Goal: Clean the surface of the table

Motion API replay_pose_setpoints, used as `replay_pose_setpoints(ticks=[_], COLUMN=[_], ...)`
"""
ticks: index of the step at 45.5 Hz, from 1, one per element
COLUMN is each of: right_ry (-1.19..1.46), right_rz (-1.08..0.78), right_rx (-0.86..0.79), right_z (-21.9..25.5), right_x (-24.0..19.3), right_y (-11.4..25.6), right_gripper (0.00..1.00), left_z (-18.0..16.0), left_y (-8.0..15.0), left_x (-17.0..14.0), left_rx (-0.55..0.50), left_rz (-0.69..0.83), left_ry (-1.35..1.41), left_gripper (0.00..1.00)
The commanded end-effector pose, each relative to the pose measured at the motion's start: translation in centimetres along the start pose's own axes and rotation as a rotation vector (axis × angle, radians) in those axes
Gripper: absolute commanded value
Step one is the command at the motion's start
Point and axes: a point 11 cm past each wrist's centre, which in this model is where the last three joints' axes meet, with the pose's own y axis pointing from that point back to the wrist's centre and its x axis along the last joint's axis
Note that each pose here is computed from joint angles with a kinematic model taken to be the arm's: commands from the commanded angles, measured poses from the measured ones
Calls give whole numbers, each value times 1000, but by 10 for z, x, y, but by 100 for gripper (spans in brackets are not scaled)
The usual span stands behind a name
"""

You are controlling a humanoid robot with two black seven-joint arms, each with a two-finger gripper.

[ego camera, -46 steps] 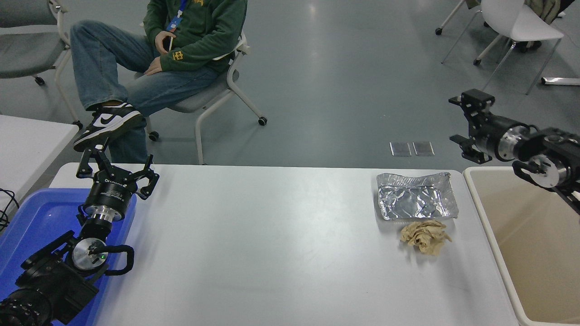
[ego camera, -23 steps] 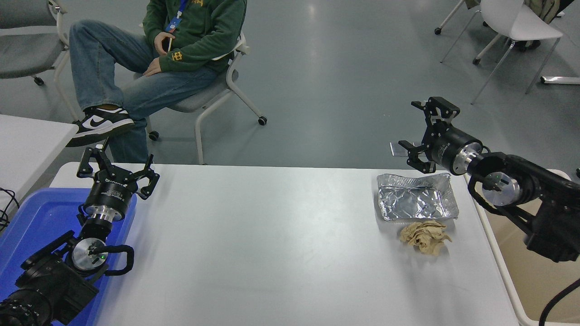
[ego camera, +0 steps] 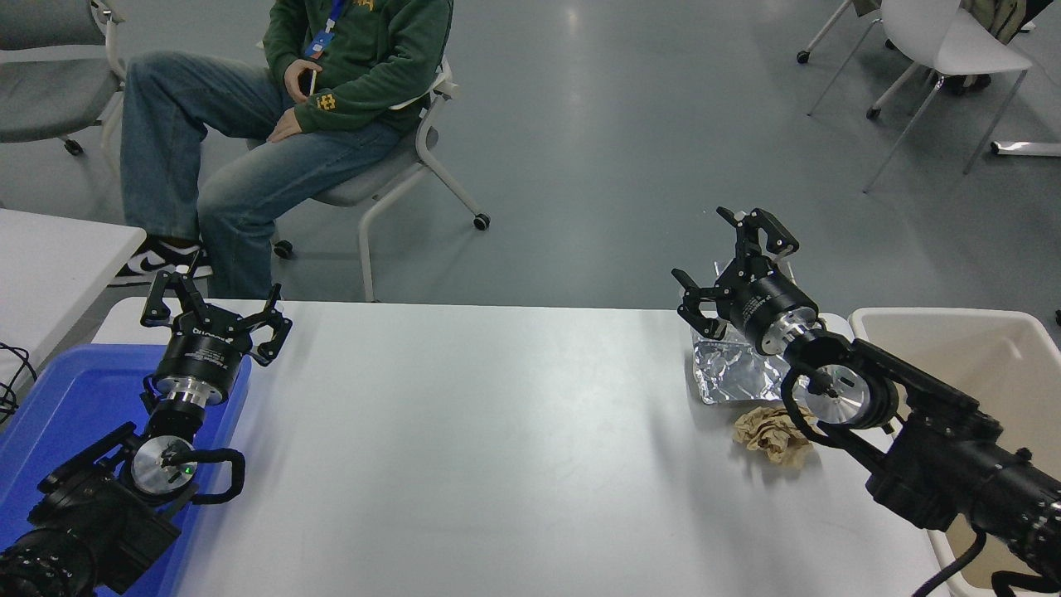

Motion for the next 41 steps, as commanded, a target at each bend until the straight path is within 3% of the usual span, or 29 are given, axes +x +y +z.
replay_pose_setpoints(ticks=[1,41], right_ry=[30,82], right_rz=[65,63], right_rx=[27,33], right_z=[15,19], right_x=[23,26], right_y=[9,12], right_gripper=[99,99], left_z=[0,0], left_y=[0,0], left_x=[0,0], left_rx=[1,1], left_rz=[0,0], left_ry=[-1,-1], left_gripper=[100,100])
